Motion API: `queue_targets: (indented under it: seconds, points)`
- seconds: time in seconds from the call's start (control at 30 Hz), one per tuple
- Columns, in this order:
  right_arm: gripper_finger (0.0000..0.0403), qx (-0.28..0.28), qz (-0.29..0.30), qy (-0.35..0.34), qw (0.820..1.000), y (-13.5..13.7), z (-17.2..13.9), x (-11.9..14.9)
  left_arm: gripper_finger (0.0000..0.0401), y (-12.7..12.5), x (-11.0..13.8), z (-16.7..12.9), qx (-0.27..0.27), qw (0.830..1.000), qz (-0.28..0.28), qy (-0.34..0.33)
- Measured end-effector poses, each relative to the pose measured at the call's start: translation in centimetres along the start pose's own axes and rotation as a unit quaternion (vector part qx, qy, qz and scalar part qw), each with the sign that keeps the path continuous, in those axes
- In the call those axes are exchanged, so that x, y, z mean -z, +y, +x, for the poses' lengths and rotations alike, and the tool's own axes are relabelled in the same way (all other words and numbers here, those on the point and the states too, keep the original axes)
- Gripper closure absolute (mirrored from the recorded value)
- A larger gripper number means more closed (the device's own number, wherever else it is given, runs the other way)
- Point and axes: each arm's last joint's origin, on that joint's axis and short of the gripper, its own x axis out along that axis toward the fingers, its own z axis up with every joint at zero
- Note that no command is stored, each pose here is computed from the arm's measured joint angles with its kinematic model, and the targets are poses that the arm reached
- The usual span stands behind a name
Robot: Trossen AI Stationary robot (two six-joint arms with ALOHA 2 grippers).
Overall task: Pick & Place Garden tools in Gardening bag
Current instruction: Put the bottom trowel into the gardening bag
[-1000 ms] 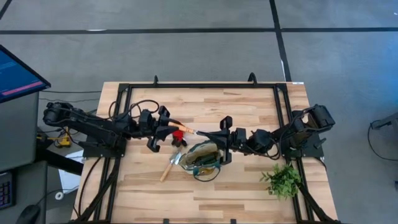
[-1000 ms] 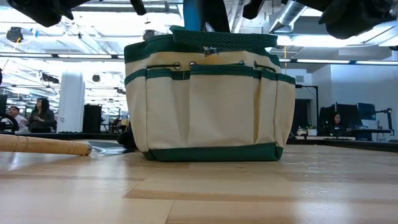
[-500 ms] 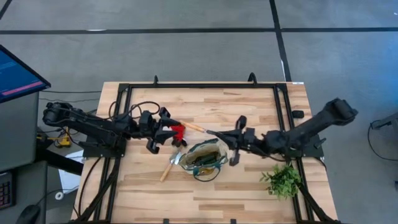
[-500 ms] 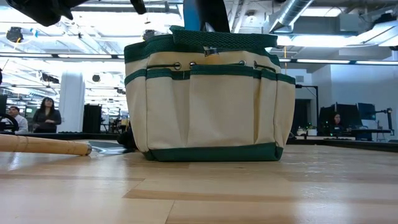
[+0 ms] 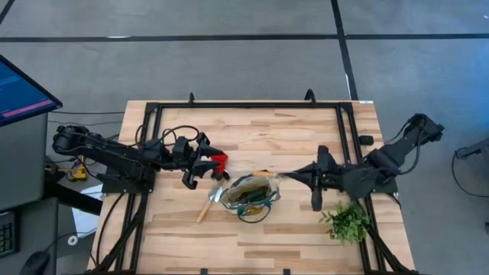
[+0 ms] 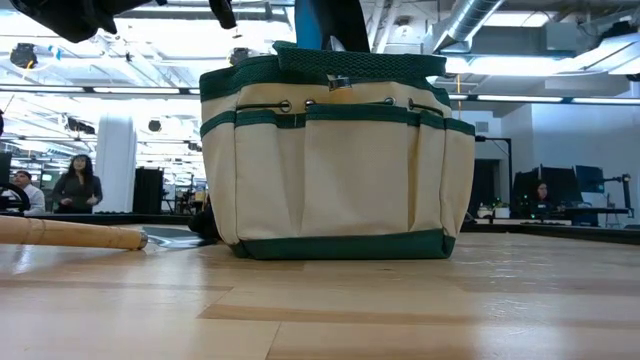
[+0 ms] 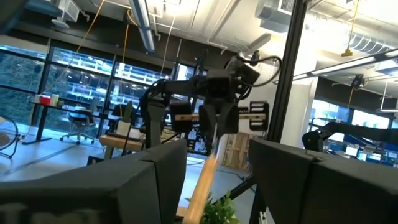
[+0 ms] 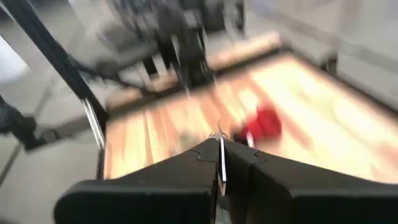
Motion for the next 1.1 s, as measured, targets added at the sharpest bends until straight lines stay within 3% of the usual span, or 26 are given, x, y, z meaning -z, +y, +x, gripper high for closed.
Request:
queue_targets:
  seconds: [0.4, 0.6, 0.83, 1.1]
  points:
    - [0.0403, 0.003, 0.07, 0.224, 0.972, 1.0, -0.4, -0.2, 0.0256, 0.0, 0.0, 0.0, 0.0, 1.0, 0.0, 0.0]
    - [0.0403, 0.005, 0.085, 0.261, 0.962, 1.2, 0.3, -0.2, 0.0257, 0.0, 0.0, 0.0, 0.0, 1.0, 0.0, -0.001]
    - [0.0403, 0.074, 0.072, 0.285, 0.953, 0.1, 2.7, 0.4, 0.0257, 0.0, 0.0, 0.0, 0.0, 1.0, 0.0, -0.001]
    - [0.0403, 0.079, 0.061, 0.288, 0.952, -0.4, 4.4, 0.2, 0.0257, 0.0, 0.0, 0.0, 0.0, 1.0, 0.0, 0.0]
